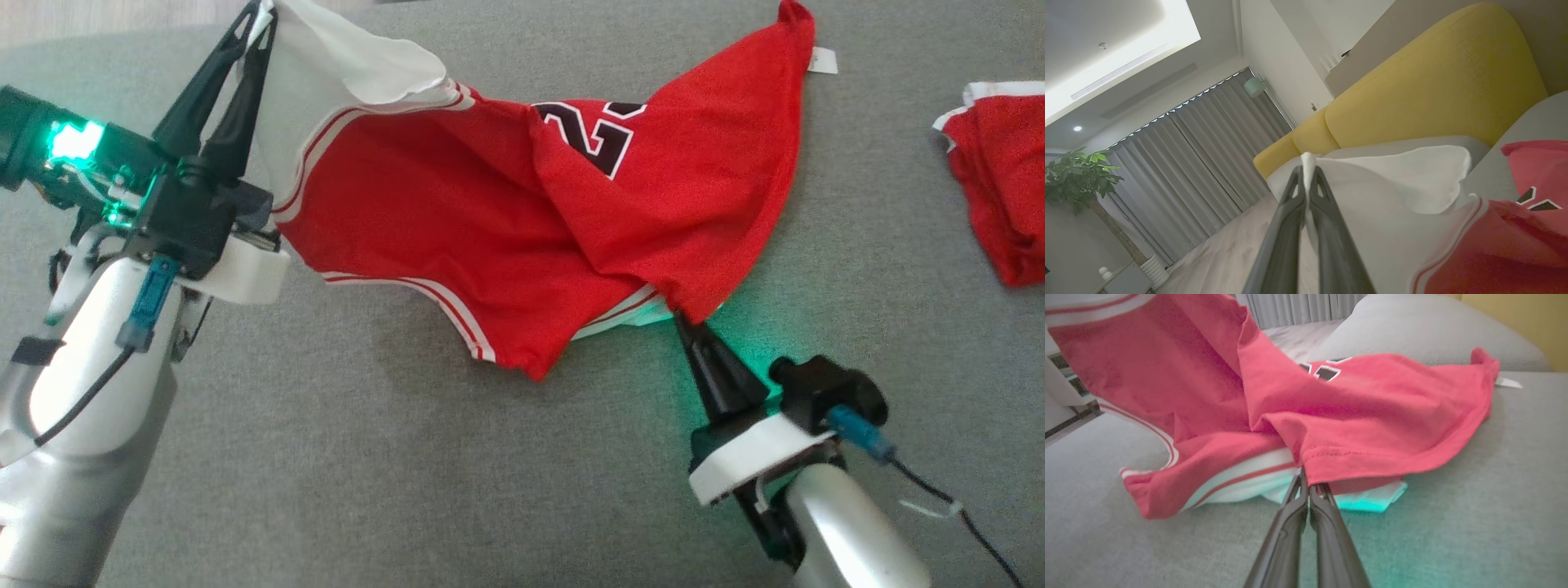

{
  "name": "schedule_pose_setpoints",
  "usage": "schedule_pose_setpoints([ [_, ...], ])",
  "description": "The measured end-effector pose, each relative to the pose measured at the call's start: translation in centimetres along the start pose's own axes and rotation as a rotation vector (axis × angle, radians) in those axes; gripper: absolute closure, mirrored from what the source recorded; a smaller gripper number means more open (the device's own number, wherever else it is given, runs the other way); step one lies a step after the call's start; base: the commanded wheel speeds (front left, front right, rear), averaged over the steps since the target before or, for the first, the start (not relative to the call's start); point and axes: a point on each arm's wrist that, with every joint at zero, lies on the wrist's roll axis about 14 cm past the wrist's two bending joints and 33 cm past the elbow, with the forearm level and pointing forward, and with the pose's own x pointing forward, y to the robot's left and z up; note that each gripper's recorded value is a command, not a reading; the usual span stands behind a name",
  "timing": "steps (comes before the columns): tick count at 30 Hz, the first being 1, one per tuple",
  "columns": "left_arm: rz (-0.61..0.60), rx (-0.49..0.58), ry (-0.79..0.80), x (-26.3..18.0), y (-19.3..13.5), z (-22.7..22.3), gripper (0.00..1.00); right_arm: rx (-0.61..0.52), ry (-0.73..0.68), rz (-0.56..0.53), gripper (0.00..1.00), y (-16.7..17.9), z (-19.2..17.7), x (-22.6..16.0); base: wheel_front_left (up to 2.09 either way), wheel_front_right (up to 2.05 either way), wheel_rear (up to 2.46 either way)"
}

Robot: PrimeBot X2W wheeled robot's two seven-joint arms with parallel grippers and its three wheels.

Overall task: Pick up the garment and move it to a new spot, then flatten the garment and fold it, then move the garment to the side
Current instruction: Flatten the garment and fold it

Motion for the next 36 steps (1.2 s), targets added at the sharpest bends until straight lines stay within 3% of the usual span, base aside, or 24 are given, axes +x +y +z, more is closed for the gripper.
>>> schedule_pose_setpoints([
  [3,0.014,-0.006,-0.016,0.1,0.3,0.8,1.00,-0.007,-0.077,-0.025,1.00,-0.8,2.5,-0.2,0.00,0.00,0.00],
  [12,0.033,0.013,-0.070,-1.2,1.7,3.8,1.00,-0.140,-0.425,-0.155,1.00,-5.6,14.3,-4.6,0.00,0.00,0.00],
  [17,0.039,0.054,-0.166,-1.6,2.7,7.7,1.00,-0.244,-0.570,-0.209,1.00,-8.7,20.3,-8.0,0.00,0.00,0.00],
  [24,0.091,0.095,-0.323,-2.9,5.1,14.2,1.00,-0.385,-0.836,-0.269,1.00,-11.2,31.5,-13.4,0.00,0.00,0.00],
  [30,0.132,0.170,-0.457,-3.5,8.1,19.8,1.00,-0.412,-0.886,-0.277,1.00,-12.2,35.4,-14.3,0.00,0.00,0.00],
  [36,0.144,0.152,-0.442,-0.2,11.0,20.6,1.00,-0.398,-0.828,-0.233,1.00,-12.4,37.4,-9.9,0.00,0.00,0.00],
])
